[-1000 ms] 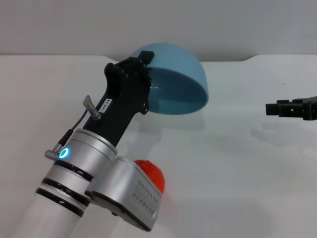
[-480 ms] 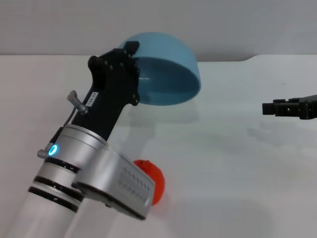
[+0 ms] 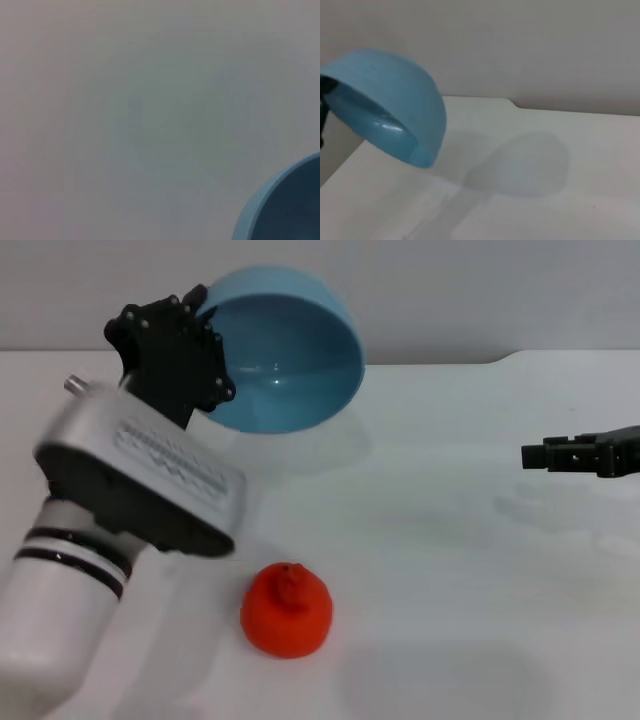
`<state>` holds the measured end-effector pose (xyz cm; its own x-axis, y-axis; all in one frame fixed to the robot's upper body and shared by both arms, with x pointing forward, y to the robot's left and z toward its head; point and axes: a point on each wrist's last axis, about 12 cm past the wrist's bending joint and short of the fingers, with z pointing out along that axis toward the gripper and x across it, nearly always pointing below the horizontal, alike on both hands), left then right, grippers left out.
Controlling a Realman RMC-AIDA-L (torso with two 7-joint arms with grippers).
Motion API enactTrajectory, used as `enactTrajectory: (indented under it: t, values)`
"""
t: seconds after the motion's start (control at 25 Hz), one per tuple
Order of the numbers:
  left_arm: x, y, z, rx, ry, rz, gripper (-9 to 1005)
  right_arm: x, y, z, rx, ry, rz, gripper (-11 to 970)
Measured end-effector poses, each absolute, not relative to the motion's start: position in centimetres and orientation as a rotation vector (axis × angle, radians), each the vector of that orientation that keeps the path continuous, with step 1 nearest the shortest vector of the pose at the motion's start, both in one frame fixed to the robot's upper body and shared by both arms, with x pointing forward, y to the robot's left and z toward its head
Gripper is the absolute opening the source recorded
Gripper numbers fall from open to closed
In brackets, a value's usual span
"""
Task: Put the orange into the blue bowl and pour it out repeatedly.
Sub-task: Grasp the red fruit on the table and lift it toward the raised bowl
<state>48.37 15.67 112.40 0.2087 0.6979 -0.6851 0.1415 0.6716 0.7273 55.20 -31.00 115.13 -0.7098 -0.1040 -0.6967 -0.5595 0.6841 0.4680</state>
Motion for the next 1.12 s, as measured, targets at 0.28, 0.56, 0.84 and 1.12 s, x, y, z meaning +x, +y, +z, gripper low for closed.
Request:
enactTrajectory:
  t: [0.28, 0.56, 0.84, 1.12]
  values:
    - [50.0, 17.5, 113.7, 0.719, 1.531, 0.156, -2, 55.3, -30.9, 115.1, -0.512, 2.244, 0.91, 468]
    - [50.9, 20.3, 114.8, 0.58, 1.666, -0.204, -2, 55.4, -30.8, 115.1, -0.518, 2.252, 0.906, 467]
    - [52.1, 24.8, 115.4, 0.447, 1.857, -0.599, -2, 55.8, -30.6, 115.1, -0.517, 2.245, 0.905, 467]
    - [52.6, 29.5, 114.9, 0.304, 1.986, -0.788, -1, 57.0, -29.4, 115.4, -0.538, 2.231, 0.919, 468]
